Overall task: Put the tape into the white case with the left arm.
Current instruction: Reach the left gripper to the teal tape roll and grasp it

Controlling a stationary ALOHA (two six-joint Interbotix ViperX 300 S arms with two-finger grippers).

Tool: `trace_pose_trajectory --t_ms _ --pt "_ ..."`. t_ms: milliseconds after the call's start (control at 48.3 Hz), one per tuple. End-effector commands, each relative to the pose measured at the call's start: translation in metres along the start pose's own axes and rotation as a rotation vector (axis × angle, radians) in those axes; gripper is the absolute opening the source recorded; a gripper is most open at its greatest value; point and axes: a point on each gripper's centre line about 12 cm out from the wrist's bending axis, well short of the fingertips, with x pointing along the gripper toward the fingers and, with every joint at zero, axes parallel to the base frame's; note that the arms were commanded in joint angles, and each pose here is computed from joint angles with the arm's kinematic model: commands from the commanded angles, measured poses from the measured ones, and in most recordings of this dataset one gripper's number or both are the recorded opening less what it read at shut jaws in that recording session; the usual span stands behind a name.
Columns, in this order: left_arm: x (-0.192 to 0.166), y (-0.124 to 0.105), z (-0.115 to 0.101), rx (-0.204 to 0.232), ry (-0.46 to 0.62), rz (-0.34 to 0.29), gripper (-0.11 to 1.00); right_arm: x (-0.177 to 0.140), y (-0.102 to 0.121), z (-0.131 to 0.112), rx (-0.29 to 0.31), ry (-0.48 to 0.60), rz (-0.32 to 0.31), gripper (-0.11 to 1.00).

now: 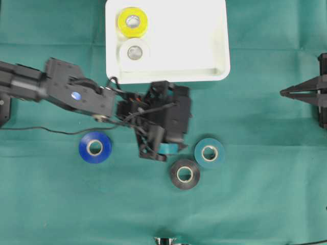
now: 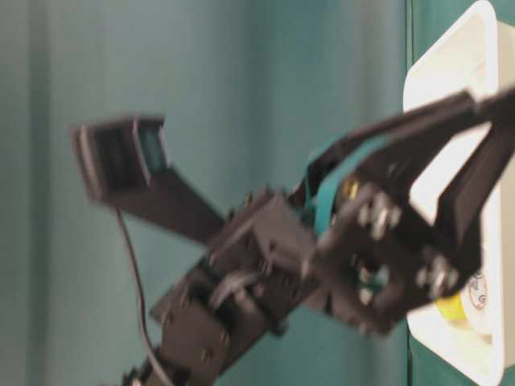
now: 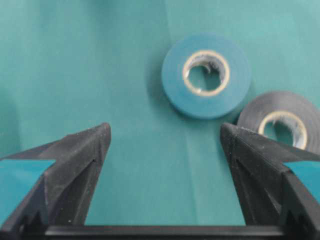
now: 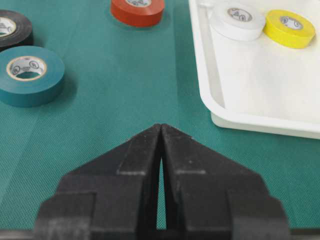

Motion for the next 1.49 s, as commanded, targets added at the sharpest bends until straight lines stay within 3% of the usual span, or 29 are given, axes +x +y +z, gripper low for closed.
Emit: trace_pose_trajectory --t_ms 0,331,539,932,1471 --pt "-0.001 -0.004 0.022 -0.002 -0.041 -0.007 0.89 0.001 0.000 0.003 -0.003 -0.003 -0.001 -0.09" --pt "0.031 -0.016 0.033 0.013 -0.026 -0.026 0.89 0.001 0.000 0.004 -0.004 -0.005 -0.001 -0.09" --pt "0.052 -0.016 0.027 0.015 0.006 -0.027 0.89 0.001 0.000 0.003 -0.003 -0.003 -0.001 -0.09" --pt "0.077 0.000 0.019 -0.002 0.031 -0.003 0.89 0.001 0.000 0.003 -0.003 -0.003 -0.001 -0.09" --pt "0.098 0.003 0.009 -0.008 0.066 0.001 0.89 0.001 0.000 0.003 -0.003 -0.003 -0.001 -0.09"
